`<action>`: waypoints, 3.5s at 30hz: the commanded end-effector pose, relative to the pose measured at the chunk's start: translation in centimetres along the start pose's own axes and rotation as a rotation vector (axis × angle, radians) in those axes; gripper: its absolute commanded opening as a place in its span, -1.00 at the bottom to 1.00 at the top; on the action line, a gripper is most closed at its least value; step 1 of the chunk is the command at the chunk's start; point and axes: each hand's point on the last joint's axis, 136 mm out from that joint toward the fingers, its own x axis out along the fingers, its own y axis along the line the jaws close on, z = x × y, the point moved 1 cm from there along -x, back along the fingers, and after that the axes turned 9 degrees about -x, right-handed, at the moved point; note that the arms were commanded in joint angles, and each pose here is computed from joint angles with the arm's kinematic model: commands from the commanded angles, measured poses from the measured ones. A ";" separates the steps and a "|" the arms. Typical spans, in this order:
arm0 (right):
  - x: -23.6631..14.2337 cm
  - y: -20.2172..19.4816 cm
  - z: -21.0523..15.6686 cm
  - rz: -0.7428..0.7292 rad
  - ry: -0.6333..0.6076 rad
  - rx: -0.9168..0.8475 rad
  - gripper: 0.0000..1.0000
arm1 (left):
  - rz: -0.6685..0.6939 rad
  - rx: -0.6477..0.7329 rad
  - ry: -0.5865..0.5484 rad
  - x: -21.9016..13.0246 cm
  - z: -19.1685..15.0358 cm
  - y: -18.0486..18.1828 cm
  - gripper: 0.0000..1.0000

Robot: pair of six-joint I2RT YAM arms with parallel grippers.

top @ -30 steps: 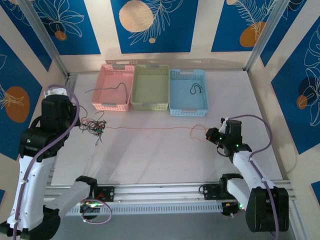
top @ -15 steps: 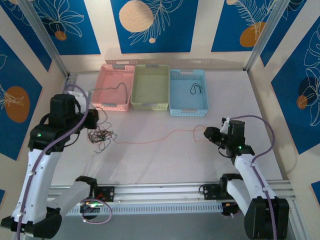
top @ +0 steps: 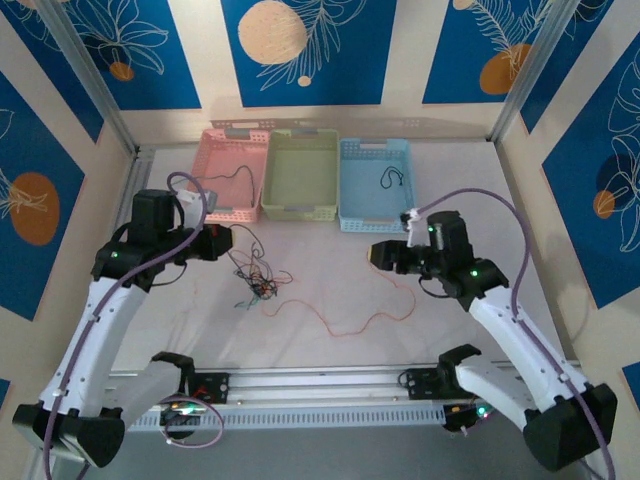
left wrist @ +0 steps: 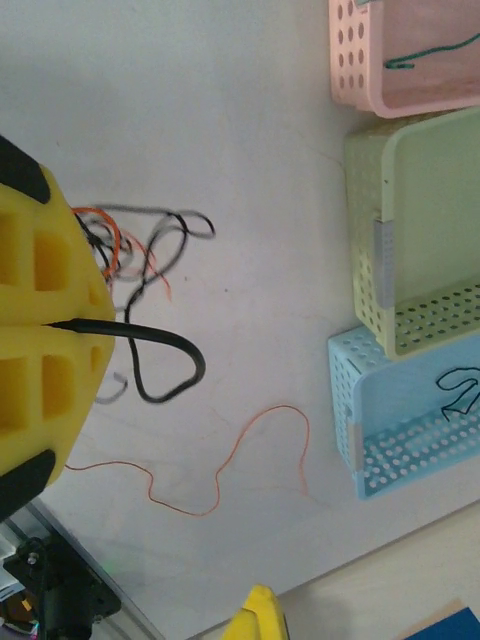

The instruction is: Untangle the cables

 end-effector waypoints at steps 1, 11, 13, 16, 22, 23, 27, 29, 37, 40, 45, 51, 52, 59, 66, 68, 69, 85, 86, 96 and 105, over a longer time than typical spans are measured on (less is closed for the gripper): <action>1.9 3.2 -1.2 0.113 0.088 -0.080 0.09 | -0.058 -0.002 -0.020 0.1 0.5 -0.9 -1.00; 11.1 13.9 -5.8 0.424 0.273 -0.322 0.10 | 0.008 -0.061 -0.055 0.0 1.2 0.1 -1.00; 12.9 14.9 -6.3 0.444 0.295 -0.360 0.13 | 0.033 -0.072 -0.062 0.0 1.3 0.5 -1.00; 15.5 15.3 -6.3 0.452 0.296 -0.374 0.16 | 0.054 -0.079 -0.071 -0.1 1.4 0.8 -1.00; 18.1 16.7 -7.0 0.526 0.317 -0.386 0.18 | 0.053 -0.084 -0.078 -0.2 1.7 0.7 -1.00; 18.4 16.8 -7.3 0.529 0.323 -0.389 0.18 | 0.053 -0.083 -0.079 -0.3 1.6 0.7 -1.00; 19.5 17.2 -7.6 0.552 0.316 -0.357 0.19 | 0.049 -0.088 -0.086 -0.3 1.8 0.6 -1.00; 20.2 17.4 -7.9 0.567 0.327 -0.342 0.18 | 0.054 -0.089 -0.086 -0.2 1.8 0.7 -1.00; 22.4 18.0 -9.6 0.589 0.368 -0.330 0.16 | 0.088 -0.082 -0.087 -0.1 1.9 1.3 -1.00; 22.7 18.1 -10.3 0.596 0.384 -0.332 0.09 | 0.085 -0.085 -0.089 -0.1 1.9 1.3 -1.00; 22.4 18.0 -10.5 0.603 0.386 -0.353 -0.27 | 0.094 -0.084 -0.088 -0.2 1.7 1.4 -1.00; 21.5 18.0 -10.5 0.633 0.376 -0.367 -0.80 | 0.109 -0.081 -0.090 -0.2 1.7 1.7 -1.00; 21.4 17.9 -10.4 0.632 0.368 -0.371 -0.88 | 0.119 -0.079 -0.092 -0.3 1.7 1.9 -1.00; 20.2 15.5 -9.1 0.577 0.314 -0.332 -1.00 | 0.248 -0.074 -0.114 -1.0 1.8 3.8 -1.00; 18.8 9.7 -6.9 0.355 0.285 -0.268 -1.00 | 0.351 -0.057 -0.167 -2.6 1.9 5.1 -1.00; 18.3 6.0 -6.1 0.226 0.271 -0.189 -1.00 | 0.385 -0.042 -0.197 -3.4 2.0 5.5 -1.00; 17.9 4.3 -5.9 0.188 0.264 -0.143 -1.00 | 0.395 -0.035 -0.211 -3.8 1.9 5.6 -1.00; 7.3 -11.7 -2.1 -0.246 -0.059 0.223 -1.00 | 0.556 0.003 -0.306 -7.5 1.1 7.5 -1.00; 6.9 -11.6 -1.8 -0.234 -0.070 0.223 -1.00 | 0.555 0.007 -0.311 -7.6 1.1 7.5 -1.00; 6.1 -8.6 -1.3 -0.089 -0.071 0.142 -1.00 | 0.164 0.013 -0.252 -4.4 2.3 1.4 -1.00; 4.3 -8.5 -5.6 -0.142 -0.019 0.130 -1.00 | -0.262 -0.051 -0.274 -0.9 10.0 -6.5 -1.00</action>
